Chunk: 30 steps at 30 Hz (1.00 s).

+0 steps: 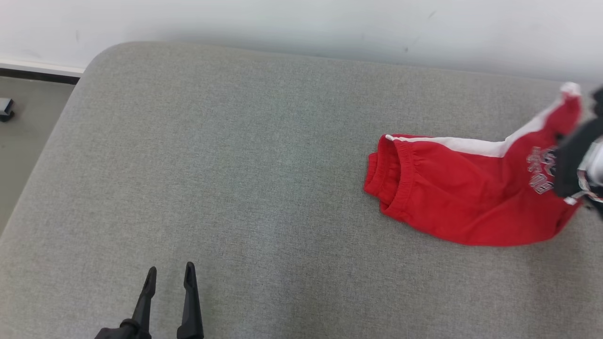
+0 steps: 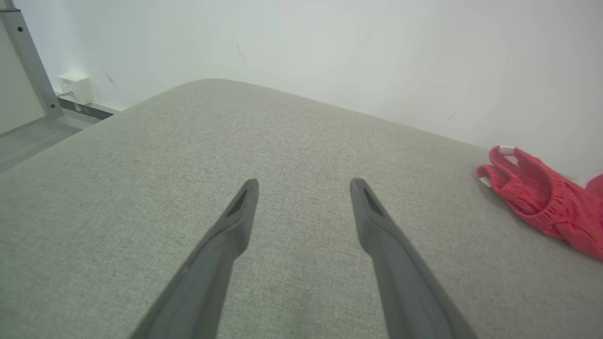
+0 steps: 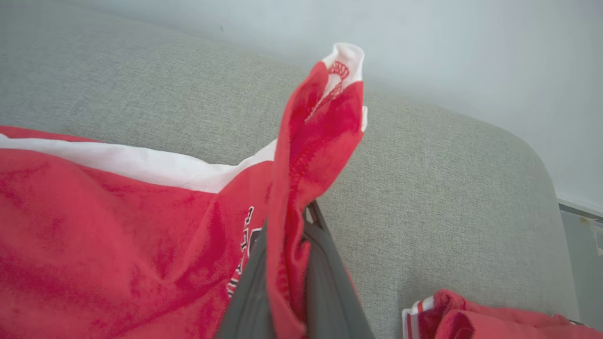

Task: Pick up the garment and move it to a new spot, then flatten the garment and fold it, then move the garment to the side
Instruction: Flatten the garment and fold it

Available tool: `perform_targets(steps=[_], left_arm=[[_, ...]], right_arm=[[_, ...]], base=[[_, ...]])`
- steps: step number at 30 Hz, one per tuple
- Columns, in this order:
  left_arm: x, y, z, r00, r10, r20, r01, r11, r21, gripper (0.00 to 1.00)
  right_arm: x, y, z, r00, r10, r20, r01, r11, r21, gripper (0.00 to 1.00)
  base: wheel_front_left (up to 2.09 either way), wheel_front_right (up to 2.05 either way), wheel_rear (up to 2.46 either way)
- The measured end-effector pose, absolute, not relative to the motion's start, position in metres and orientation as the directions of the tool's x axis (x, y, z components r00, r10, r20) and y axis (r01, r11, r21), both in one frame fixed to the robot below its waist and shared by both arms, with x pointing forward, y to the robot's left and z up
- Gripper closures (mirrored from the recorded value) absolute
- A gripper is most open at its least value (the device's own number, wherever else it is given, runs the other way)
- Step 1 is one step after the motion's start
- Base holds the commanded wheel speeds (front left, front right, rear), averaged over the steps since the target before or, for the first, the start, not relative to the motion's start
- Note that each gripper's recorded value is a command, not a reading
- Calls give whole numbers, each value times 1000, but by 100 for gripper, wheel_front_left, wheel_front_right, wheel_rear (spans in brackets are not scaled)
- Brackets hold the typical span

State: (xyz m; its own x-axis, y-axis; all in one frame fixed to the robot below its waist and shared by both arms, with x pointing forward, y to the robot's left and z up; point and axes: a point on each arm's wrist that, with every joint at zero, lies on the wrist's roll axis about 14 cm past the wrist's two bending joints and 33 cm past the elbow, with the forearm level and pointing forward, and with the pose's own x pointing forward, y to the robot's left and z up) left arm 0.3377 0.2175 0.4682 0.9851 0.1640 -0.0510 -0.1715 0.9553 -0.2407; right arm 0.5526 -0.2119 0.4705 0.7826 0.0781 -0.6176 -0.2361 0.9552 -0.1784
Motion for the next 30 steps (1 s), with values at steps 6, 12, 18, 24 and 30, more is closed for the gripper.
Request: perform_targets(steps=[6, 12, 18, 24, 30], left_arm=[[335, 214, 470, 987, 157, -45, -163, 954, -251, 0], [328, 218, 469, 983, 176, -53, -184, 947, -262, 0], [319, 224, 467, 978, 199, -62, -209, 941, -265, 0], [313, 229, 467, 973, 220, -65, -230, 937, -263, 0], [310, 231, 468, 972, 227, -59, -234, 936, -263, 0]], right_arm=[[550, -135, 493, 777, 234, -585, -390, 908, -155, 100], [533, -68, 488, 703, 357, -615, -529, 841, -117, 100], [521, -38, 469, 642, 395, -657, -578, 812, -76, 100], [513, -15, 457, 602, 441, -666, -603, 798, -17, 0], [530, -4, 504, 701, 538, -468, -551, 825, 122, 0]], base=[[0, 0, 0], [0, 0, 0], [0, 0, 0], [0, 0, 0], [0, 0, 0]])
